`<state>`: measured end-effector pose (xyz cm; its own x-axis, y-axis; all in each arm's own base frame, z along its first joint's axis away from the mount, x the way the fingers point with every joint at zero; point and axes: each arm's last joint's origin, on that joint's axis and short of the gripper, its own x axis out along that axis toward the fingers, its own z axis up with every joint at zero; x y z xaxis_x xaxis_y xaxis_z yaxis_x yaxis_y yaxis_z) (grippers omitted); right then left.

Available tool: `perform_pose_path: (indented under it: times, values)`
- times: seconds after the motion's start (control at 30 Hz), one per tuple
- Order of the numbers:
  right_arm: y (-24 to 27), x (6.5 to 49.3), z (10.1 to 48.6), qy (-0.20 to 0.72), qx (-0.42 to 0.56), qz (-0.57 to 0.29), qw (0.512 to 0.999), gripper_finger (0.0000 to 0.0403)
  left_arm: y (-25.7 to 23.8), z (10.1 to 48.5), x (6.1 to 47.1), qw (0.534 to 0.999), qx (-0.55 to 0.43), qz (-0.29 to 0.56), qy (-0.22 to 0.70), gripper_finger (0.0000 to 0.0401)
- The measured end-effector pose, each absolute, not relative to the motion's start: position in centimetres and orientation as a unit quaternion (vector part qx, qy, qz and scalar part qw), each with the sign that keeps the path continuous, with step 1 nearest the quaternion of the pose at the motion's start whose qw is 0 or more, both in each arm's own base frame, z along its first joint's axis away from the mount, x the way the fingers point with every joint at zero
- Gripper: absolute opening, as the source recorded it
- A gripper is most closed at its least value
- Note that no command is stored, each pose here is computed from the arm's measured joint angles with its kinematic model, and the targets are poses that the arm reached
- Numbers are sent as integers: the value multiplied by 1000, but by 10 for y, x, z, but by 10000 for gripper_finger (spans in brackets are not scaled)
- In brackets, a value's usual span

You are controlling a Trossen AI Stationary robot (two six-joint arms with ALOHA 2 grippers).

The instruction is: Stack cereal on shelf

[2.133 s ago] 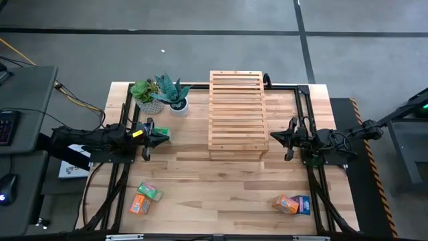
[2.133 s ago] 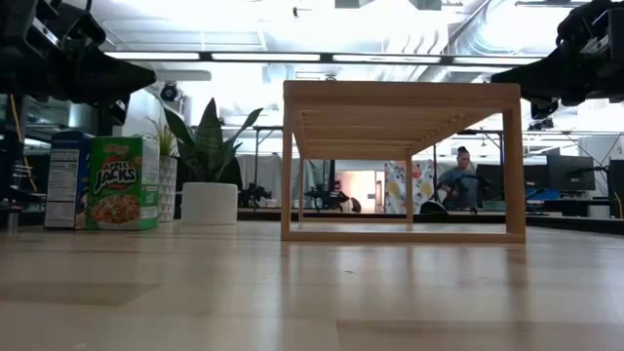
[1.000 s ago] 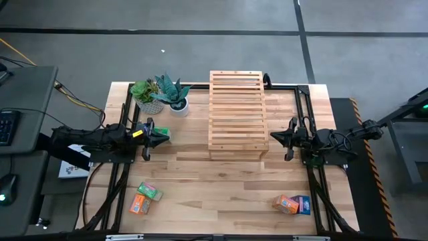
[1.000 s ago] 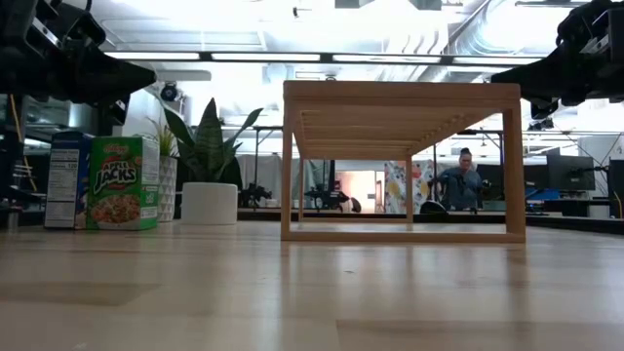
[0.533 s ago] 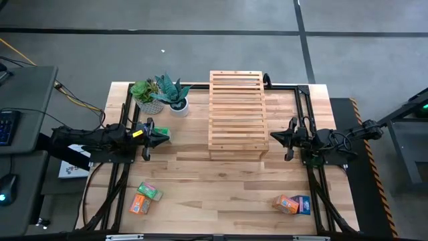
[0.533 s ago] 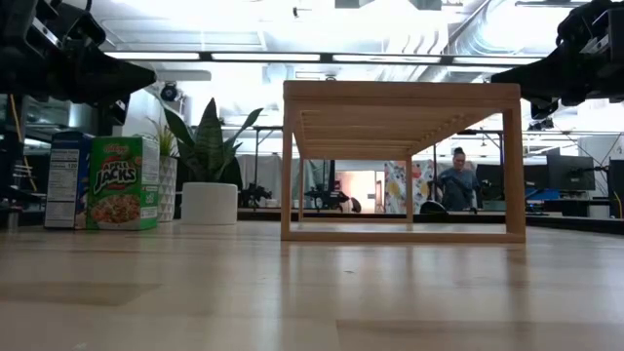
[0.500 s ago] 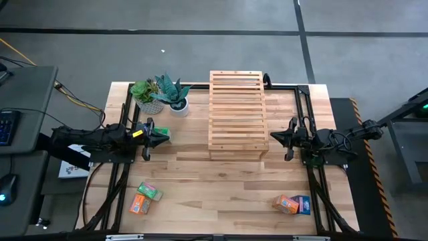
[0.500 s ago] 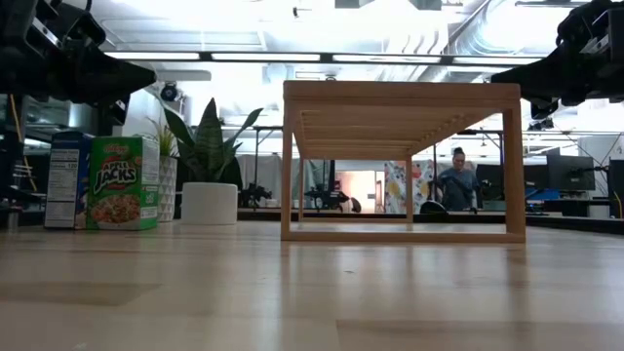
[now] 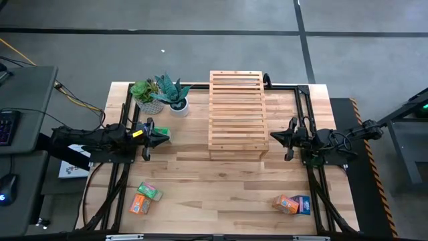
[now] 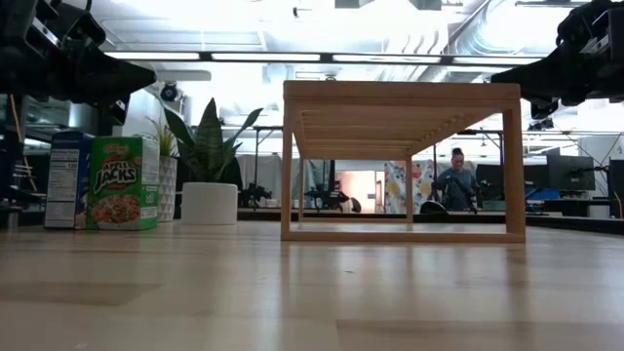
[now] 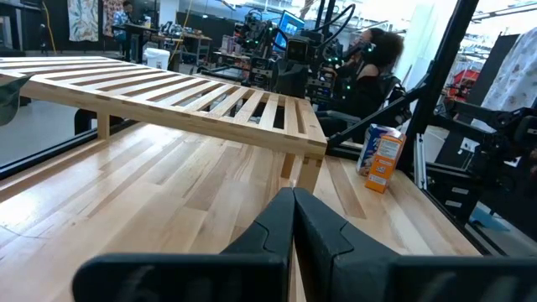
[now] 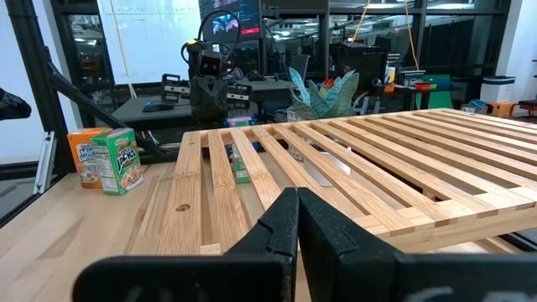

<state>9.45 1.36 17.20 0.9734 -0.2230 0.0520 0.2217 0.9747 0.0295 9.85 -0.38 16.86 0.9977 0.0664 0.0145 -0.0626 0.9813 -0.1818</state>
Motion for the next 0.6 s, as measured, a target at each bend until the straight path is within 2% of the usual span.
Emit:
perform_pose_path:
  times: [0.27,0.43,0.53,0.6]
  values:
    - [14,94,174,-39,25,-109,993,3,-4,169,99,995,-91,33,-10,1]
    - [11,88,200,-177,136,-108,969,3,-4,169,98,995,-91,32,-10,1]
    - [9,80,216,-256,108,-122,953,3,-4,169,99,995,-91,32,-10,1]
    - [10,76,224,-300,83,-84,947,3,-4,169,98,995,-91,32,-10,1]
